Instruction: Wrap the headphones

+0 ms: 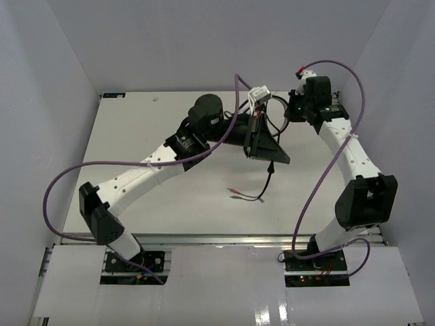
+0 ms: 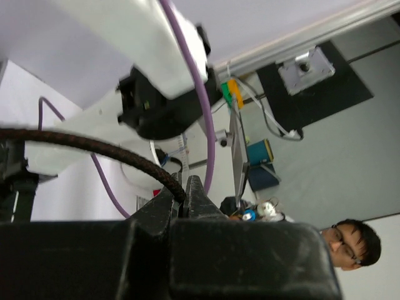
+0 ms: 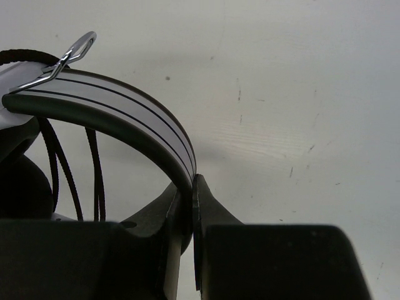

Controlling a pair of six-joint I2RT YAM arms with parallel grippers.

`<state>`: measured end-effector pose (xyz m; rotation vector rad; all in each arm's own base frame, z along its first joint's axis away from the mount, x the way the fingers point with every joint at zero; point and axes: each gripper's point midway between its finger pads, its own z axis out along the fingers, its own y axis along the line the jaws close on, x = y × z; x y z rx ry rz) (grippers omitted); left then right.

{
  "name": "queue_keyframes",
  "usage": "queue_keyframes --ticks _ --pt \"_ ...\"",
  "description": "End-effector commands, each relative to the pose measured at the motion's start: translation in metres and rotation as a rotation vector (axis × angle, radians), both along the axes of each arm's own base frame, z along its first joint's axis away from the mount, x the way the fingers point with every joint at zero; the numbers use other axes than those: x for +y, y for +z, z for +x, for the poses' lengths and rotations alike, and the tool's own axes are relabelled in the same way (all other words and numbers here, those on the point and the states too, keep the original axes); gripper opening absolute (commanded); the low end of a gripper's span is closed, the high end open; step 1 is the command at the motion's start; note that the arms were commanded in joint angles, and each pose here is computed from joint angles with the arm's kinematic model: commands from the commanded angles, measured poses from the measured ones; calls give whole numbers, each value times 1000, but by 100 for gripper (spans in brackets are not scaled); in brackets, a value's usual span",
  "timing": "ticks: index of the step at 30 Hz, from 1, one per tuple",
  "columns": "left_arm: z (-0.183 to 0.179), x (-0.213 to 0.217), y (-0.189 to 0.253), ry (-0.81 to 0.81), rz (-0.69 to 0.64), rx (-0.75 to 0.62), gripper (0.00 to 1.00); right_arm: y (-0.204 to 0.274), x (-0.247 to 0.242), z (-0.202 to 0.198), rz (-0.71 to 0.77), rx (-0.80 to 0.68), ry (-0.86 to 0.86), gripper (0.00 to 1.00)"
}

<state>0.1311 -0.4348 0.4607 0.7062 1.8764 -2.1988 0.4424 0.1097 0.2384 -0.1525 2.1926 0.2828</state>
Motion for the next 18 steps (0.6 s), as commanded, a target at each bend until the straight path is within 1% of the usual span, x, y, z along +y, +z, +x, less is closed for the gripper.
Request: queue_keyframes --ticks 1,5,6,8,10,14,18 --pt "-44 11 -9 -11 -19 -63 0 75 -8 15 236 -128 -5 8" --pt "-56 -3 -62 -45 62 -72 0 101 -8 3 345 -135 33 8" --pt "-59 -5 -67 -52 66 -82 0 104 -7 1 355 -137 41 8" --pt "-61 -11 -106 -65 130 -80 0 121 -3 -10 414 -146 87 8" --pt "-60 -14 -134 -68 177 -84 0 132 5 -21 458 -145 133 8" --pt "-44 -12 -177 4 258 -242 0 157 -5 -40 533 -163 183 8" --pt "-12 3 -213 140 346 -531 0 178 -14 -62 570 -193 235 8"
